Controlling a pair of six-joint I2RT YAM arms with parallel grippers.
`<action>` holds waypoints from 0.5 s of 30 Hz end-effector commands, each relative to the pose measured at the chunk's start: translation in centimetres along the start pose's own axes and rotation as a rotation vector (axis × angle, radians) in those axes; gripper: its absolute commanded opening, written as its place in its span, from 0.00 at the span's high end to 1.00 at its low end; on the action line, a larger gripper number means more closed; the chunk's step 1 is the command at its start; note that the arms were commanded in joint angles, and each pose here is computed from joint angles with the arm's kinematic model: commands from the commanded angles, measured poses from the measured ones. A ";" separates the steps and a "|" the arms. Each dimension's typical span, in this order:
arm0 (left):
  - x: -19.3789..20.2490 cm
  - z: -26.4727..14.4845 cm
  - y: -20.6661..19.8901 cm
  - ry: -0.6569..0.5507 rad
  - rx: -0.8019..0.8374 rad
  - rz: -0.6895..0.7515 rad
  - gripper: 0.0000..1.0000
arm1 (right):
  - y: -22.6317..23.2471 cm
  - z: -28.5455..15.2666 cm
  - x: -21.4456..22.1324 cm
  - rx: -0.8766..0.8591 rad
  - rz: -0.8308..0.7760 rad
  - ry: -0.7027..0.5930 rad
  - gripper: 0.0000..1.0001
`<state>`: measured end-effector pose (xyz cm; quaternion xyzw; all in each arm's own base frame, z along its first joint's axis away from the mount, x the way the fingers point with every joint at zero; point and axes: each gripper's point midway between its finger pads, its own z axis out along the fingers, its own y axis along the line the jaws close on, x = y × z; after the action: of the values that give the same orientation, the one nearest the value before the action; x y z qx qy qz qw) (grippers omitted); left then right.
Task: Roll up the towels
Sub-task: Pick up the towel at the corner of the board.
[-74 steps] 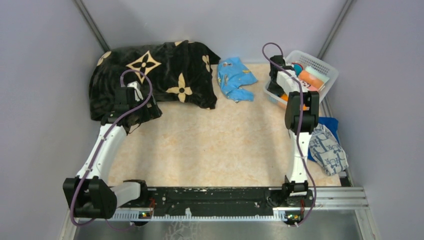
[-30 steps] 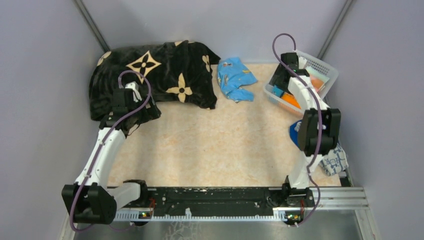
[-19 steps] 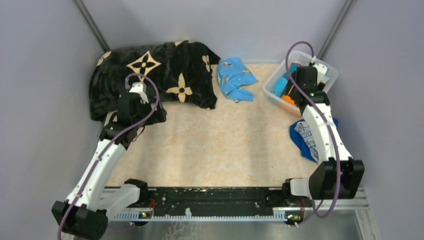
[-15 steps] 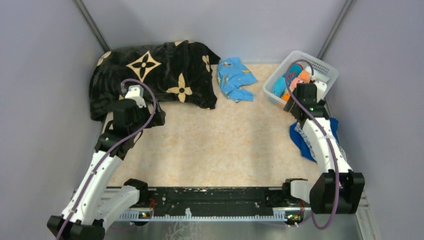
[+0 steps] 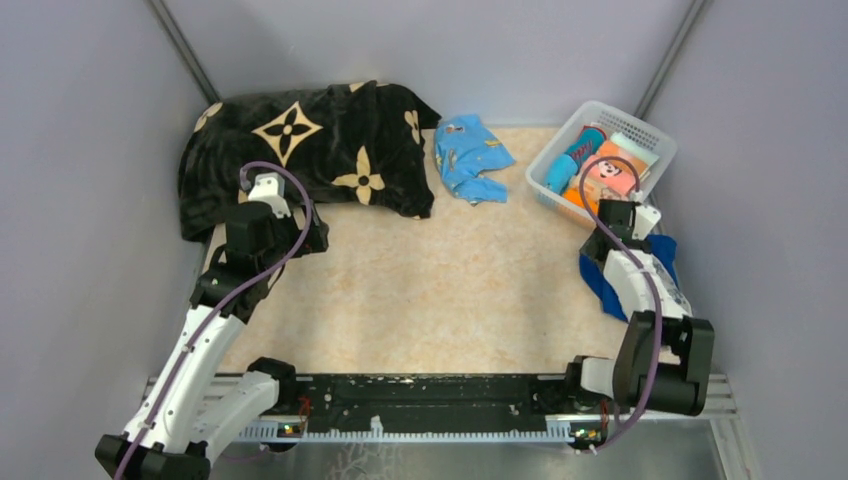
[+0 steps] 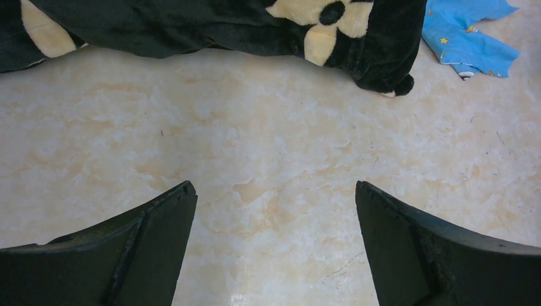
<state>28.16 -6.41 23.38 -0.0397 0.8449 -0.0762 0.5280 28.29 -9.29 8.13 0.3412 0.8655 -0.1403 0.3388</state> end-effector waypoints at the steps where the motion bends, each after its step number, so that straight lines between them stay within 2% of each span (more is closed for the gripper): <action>1: -0.4 0.0 0.4 -0.023 -0.017 0.007 0.01 | -0.3 2.3 -1.2 0.027 0.099 -0.061 0.43; 8: -0.3 0.1 0.3 -0.016 -0.014 0.010 0.01 | -2.7 4.8 0.0 0.096 0.163 -0.018 0.55; 13: -0.3 0.1 0.3 -0.018 -0.013 0.010 0.01 | -4.4 5.6 0.6 0.123 0.213 0.000 0.77; 15: -0.3 0.1 0.3 -0.016 -0.010 0.010 0.01 | -4.7 5.8 0.7 0.126 0.227 0.003 0.89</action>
<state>28.20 -6.30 23.36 -0.0413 0.8449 -0.0733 0.5283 27.50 -14.08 3.72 0.4377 0.8268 -0.1542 0.3180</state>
